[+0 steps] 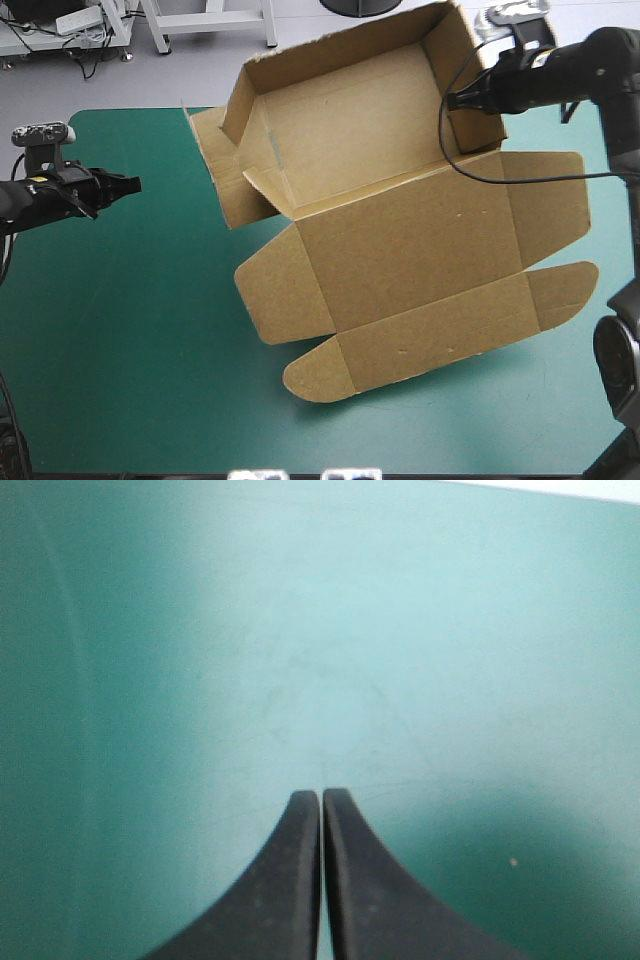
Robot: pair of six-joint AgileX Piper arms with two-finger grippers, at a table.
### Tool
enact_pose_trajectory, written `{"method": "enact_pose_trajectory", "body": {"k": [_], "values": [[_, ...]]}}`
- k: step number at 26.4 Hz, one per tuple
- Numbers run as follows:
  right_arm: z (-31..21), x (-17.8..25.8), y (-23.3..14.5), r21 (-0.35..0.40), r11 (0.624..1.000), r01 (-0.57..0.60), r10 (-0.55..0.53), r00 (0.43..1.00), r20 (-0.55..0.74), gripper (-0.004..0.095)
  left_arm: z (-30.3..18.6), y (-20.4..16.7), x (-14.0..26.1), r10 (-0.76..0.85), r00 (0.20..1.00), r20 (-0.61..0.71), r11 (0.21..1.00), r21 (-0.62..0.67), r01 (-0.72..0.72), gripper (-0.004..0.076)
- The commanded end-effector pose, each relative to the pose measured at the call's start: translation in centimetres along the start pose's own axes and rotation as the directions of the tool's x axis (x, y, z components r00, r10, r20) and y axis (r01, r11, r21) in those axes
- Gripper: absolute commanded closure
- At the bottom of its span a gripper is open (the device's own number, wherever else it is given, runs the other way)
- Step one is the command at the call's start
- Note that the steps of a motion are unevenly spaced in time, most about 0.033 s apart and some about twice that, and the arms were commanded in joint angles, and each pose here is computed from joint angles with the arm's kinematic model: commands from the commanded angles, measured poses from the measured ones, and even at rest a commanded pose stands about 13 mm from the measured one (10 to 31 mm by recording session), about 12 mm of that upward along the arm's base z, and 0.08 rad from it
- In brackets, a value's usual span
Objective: Fold the box
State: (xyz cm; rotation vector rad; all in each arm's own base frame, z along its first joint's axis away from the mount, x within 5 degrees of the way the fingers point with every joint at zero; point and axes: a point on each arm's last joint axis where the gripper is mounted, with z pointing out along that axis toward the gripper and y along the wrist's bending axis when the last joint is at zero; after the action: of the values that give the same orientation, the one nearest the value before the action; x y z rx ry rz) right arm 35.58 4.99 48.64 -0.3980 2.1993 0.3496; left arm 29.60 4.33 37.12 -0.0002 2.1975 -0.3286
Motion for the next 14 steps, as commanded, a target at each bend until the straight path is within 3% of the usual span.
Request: {"method": "enact_pose_trajectory", "body": {"k": [1,3,6,7,14], "values": [[-7.4,-0.9,1.3,0.004,1.000,-0.005,0.004,0.986,0.166,0.0908,-0.7,-1.0,-1.9,-0.066,0.986,0.150,0.994,0.096,0.052,0.0720],[-9.9,-0.8,1.6,0.020,1.000,-0.005,0.001,0.977,0.213,0.0908,-0.2,-1.7,-2.2,-0.122,0.979,0.164,0.971,0.222,0.084,0.0720],[-12.6,-0.6,2.9,0.005,1.000,0.011,-0.012,0.962,0.272,0.0908,0.0,-3.6,-3.3,-0.257,0.946,0.198,0.830,0.546,0.111,0.0720],[-13.0,-0.6,3.3,-0.010,1.000,0.014,-0.011,0.959,0.284,0.0908,-0.1,-3.9,-3.4,-0.278,0.939,0.200,0.794,0.598,0.108,0.0720],[-13.5,-0.5,3.9,-0.053,0.998,0.018,-0.002,0.954,0.300,0.0908,-1.0,-5.1,-3.6,-0.315,0.936,0.159,0.650,0.755,0.091,0.0720]]}}
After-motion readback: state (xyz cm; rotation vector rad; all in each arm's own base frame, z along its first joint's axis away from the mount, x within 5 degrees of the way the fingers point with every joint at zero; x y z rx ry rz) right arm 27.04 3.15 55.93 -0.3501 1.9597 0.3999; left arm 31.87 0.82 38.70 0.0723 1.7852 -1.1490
